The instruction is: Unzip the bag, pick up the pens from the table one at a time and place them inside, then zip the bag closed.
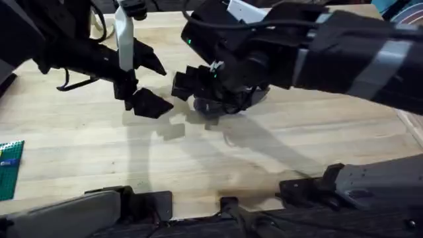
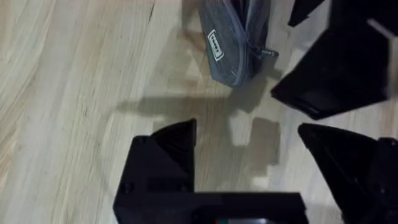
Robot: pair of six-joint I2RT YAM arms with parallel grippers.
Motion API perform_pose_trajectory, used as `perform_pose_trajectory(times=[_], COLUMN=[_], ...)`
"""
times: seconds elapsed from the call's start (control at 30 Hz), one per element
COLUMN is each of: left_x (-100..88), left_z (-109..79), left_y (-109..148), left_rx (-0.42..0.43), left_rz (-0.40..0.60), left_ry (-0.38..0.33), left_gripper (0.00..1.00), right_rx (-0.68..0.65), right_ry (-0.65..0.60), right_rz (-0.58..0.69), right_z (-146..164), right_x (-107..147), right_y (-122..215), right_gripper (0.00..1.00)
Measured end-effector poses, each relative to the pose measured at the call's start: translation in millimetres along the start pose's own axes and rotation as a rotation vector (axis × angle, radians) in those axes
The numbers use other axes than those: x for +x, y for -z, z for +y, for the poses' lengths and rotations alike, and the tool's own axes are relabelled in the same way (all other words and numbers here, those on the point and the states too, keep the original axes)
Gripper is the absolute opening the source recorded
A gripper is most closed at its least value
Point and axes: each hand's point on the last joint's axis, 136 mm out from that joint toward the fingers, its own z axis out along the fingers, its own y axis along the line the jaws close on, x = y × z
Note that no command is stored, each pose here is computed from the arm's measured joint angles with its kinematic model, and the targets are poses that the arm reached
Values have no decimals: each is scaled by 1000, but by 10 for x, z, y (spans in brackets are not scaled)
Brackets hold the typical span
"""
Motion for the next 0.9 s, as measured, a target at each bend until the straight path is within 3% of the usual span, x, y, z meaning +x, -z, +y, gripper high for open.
perform_pose_trajectory(times=[0.37, 0.43, 0.6, 0.9], left_x=[0, 0, 0, 0], left_z=[0, 0, 0, 0], left_y=[1, 1, 0, 1], left_rx=[0, 0, 0, 0], left_rz=[0, 0, 0, 0], left_ry=[0, 0, 0, 0], left_gripper=[993, 993, 993, 993], right_rx=[49, 48, 53, 65], right_ry=[-11, -12, -12, -13], right_rz=[-34, -38, -45, -66], right_z=[-31, -21, -24, -45], right_x=[-115, -127, -142, -180], right_y=[-299, -328, -348, -345], right_gripper=[984, 928, 602, 461])
